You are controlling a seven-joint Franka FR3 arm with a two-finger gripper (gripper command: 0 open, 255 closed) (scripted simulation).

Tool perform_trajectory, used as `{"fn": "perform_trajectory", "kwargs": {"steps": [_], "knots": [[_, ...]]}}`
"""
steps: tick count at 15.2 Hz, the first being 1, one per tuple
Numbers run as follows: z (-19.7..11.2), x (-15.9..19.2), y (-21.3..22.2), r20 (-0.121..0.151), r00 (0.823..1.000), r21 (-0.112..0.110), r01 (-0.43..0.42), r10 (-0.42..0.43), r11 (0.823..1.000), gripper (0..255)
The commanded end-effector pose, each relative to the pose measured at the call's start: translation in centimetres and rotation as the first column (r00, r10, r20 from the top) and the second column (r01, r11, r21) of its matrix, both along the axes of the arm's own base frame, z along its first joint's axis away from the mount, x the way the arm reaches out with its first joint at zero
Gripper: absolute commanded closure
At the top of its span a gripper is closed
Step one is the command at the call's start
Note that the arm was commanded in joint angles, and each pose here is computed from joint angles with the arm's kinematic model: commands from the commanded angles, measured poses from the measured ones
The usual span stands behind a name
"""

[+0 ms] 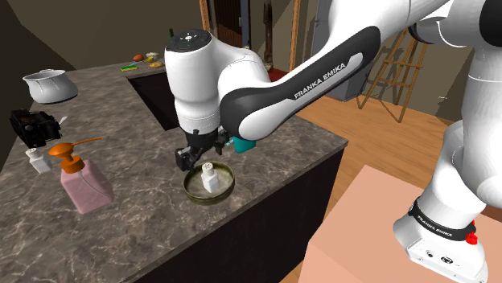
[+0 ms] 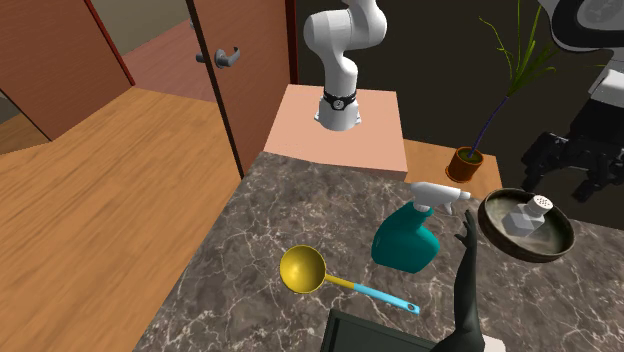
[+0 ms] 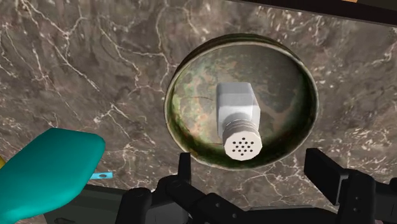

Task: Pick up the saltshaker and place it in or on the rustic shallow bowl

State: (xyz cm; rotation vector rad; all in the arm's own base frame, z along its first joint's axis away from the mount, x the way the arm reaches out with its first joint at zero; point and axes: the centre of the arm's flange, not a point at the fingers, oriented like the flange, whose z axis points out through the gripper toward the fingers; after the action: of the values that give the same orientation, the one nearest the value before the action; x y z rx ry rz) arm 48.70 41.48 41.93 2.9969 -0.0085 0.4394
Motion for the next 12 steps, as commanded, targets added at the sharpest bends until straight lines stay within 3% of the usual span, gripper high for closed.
{"fn": "perform_trajectory", "kwargs": {"steps": [1,4,12], "knots": [[1.3,-0.4,0.1,0.0,1.0,0.0,0.0,0.0,1.0,0],[4.8,-1.4,0.6,0.0,1.0,0.0,0.0,0.0,1.0,0],[4.8,-1.4,0.6,0.0,1.0,0.0,0.0,0.0,1.0,0]]}}
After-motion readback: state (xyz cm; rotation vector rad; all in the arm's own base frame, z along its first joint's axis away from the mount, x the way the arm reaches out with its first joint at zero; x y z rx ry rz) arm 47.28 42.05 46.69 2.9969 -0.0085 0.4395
